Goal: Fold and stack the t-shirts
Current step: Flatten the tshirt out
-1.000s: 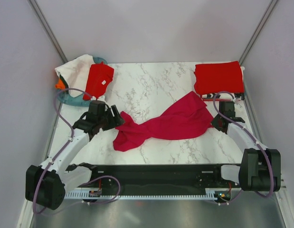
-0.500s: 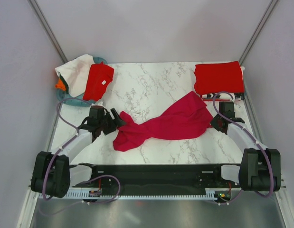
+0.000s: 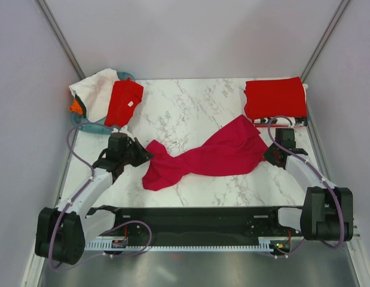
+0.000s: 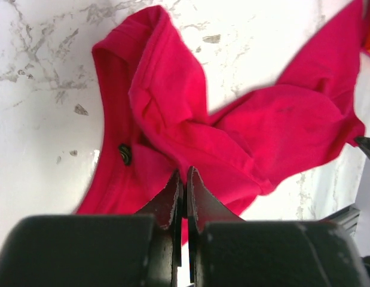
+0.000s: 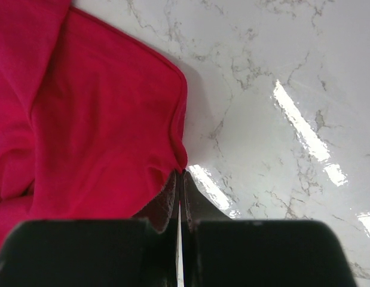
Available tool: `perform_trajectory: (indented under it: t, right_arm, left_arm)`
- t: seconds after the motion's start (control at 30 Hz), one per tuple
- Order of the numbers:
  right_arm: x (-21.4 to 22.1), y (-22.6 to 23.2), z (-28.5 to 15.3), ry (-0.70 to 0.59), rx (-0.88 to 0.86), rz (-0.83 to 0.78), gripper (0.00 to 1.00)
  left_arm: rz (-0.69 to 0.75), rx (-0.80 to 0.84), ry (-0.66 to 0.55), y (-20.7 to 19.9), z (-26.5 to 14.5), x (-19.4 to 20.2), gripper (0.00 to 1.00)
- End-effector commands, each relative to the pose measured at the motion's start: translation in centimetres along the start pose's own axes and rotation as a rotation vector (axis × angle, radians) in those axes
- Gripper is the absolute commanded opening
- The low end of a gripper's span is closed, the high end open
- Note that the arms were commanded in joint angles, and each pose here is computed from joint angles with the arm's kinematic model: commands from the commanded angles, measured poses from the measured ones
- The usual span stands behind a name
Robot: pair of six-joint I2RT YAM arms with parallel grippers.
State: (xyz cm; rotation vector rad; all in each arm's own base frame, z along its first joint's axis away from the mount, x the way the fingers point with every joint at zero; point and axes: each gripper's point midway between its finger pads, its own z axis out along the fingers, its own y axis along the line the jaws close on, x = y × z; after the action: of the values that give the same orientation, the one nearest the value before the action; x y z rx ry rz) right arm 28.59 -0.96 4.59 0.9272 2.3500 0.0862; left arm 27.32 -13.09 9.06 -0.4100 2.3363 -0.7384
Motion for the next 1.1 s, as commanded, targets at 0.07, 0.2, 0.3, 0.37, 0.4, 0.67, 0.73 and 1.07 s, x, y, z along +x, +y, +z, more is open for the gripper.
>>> perform_trajectory:
  t: [0.07,0.2,0.3,0.37,0.4,0.67,0.73,1.07]
  right_arm:
    - [-1.4,3.3,-1.6,-0.019,-0.15,0.001,0.0]
    - [-4.1,7.7,-4.5,-0.087,-0.348,0.002,0.0]
    - [-7.2,11.4,-8.0,-0.149,-0.491,0.01,0.0]
    - [-8.9,13.3,-9.8,-0.172,-0.558,0.005,0.0]
    - [-11.0,15.1,-12.1,-0.214,-0.615,0.005,0.0]
    - [-18.9,19.7,-30.5,-0.547,-0.964,-0.013,0.0]
    - [-19.7,19.3,-34.4,-0.634,-1.025,0.011,0.0]
    - [-19.9,16.0,-46.8,-0.892,-1.131,-0.005,0.0]
  left_arm:
    - [0.017,0.068,-0.035,-3.8,-4.2,-2.2,0.02]
    - [0.047,0.121,-0.057,-6.7,-6.1,-5.3,0.02]
    - [0.072,0.171,-0.12,-9.1,-7.8,-9.3,0.02]
    - [0.086,0.207,-0.185,-11.1,-9.2,-13.2,0.02]
    - [0.092,0.225,-0.196,-12.0,-9.9,-14.4,0.02]
    - [0.232,0.388,-0.632,-22.2,-25.6,-24.9,0.02]
    - [0.245,0.385,-0.751,-23.2,-29.5,-25.6,0.02]
    - [0.316,0.574,-0.932,-28.0,-41.3,-22.4,0.02]
